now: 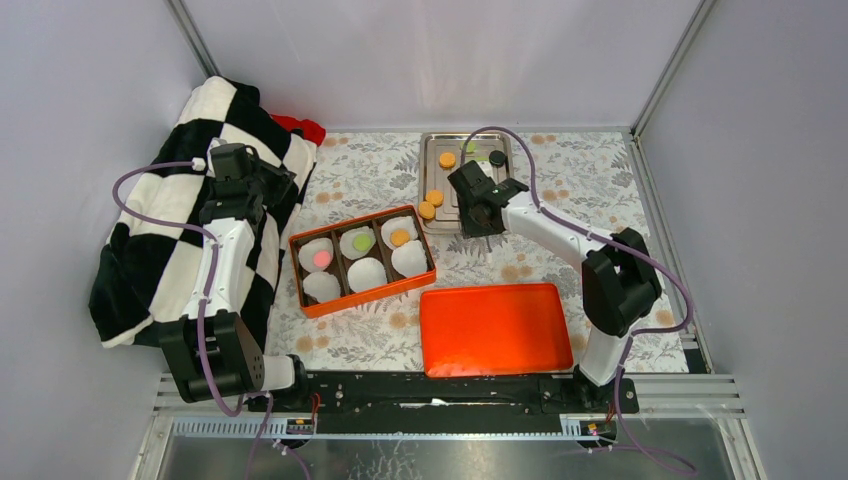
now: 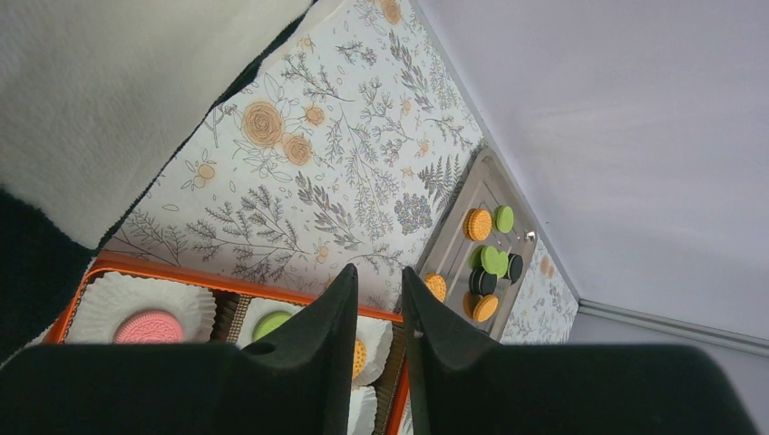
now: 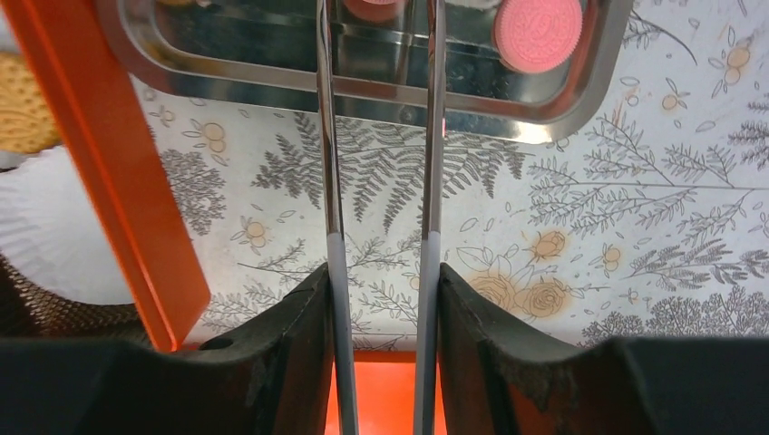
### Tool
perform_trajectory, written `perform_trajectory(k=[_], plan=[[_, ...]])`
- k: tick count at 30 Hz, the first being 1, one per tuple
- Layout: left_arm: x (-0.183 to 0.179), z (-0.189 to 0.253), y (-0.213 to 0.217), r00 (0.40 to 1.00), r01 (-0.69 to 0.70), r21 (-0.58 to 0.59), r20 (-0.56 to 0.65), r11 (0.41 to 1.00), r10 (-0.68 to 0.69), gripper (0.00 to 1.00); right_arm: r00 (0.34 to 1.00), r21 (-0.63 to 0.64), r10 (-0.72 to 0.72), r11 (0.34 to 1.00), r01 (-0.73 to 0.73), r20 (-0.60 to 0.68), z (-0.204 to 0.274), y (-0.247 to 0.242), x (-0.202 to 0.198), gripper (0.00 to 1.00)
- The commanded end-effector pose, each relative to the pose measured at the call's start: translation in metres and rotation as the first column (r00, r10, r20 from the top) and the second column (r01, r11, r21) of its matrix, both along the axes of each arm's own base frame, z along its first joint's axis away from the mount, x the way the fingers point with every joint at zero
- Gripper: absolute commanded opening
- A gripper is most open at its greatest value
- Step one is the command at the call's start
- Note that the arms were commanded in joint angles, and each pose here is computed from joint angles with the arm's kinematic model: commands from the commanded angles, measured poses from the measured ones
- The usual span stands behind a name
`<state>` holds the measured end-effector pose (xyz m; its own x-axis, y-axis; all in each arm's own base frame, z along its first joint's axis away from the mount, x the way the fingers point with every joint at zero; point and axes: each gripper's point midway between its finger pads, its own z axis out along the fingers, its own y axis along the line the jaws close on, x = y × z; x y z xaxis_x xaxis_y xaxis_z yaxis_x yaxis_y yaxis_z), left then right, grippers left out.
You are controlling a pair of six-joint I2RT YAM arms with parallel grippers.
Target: Pack the cookies
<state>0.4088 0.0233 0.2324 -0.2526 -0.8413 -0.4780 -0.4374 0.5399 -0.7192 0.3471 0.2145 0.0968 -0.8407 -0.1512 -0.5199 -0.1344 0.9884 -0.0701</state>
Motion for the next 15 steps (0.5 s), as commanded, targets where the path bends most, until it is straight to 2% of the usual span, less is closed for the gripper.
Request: perform_trajectory(k=[1, 6, 10, 15], plan=[[0.004, 0.017, 0.004, 0.999, -0.013, 0.015, 0.048, 1.0, 0.013, 0.29, 0.988, 0.094, 0.088, 0.99, -0.1, 0.127, 0.062, 0.032, 0.001, 0.22], [0.007, 0.029, 0.021, 0.998, -0.061, 0.031, 0.035, 0.998, 0.06, 0.29, 0.952, 0.142, 0.238, 0.953, -0.267, 0.19, 0.1, 0.082, -0.031, 0.22], [0.015, 0.022, 0.033, 0.999, -0.045, -0.043, 0.01, 0.998, 0.046, 0.28, 0.895, 0.208, 0.396, 0.876, -0.436, 0.206, 0.121, 0.137, -0.071, 0.22], [0.016, 0.012, 0.039, 0.999, -0.047, -0.049, -0.022, 0.998, 0.046, 0.26, 0.807, 0.236, 0.567, 0.772, -0.59, 0.162, 0.113, 0.193, -0.115, 0.22]])
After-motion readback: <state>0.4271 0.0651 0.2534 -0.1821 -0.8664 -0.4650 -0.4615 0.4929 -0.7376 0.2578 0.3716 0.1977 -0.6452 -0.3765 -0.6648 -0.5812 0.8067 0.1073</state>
